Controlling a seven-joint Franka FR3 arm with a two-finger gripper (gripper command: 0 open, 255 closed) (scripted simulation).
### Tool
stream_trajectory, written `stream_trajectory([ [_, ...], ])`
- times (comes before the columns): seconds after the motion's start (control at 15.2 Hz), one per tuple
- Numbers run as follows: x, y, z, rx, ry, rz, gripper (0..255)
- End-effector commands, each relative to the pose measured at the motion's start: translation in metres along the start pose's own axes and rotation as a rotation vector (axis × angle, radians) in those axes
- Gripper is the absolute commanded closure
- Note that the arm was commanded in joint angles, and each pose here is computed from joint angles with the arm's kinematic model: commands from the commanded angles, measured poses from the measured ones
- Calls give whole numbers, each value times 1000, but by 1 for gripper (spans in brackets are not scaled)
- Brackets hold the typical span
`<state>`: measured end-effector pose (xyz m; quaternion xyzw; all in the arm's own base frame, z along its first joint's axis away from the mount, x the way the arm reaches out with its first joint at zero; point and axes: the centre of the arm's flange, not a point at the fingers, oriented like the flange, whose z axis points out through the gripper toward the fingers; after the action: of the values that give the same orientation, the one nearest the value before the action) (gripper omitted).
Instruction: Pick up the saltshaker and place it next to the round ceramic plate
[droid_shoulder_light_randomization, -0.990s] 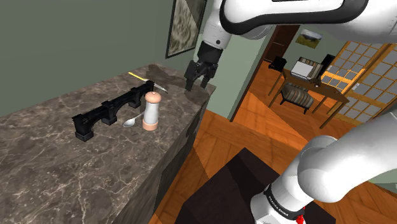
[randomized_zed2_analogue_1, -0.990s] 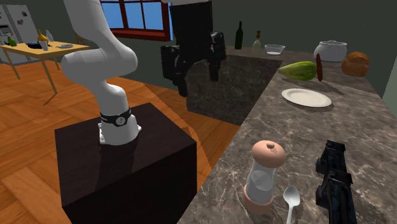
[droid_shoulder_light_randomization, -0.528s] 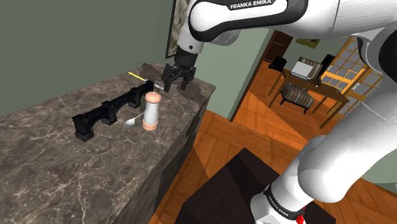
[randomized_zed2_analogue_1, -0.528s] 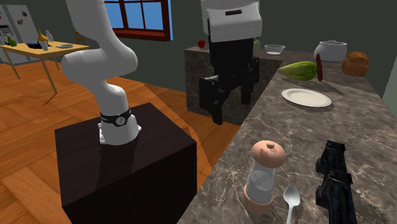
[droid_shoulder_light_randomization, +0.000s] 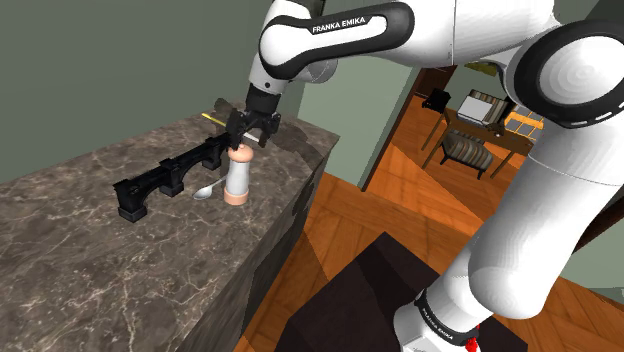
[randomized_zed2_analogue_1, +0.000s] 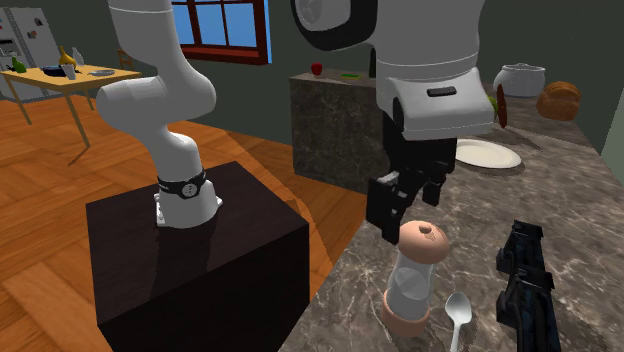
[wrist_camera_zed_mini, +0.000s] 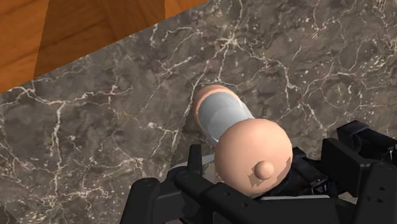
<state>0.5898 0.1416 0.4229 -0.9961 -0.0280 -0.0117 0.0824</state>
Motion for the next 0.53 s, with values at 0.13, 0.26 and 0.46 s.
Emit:
stream_trajectory([
  [0.13, 2, -1, 21, 1, 1, 0, 0],
  [0.26, 2, -1, 30, 1, 1, 0, 0],
  [0.46, 2, -1, 30, 1, 1, 0, 0],
])
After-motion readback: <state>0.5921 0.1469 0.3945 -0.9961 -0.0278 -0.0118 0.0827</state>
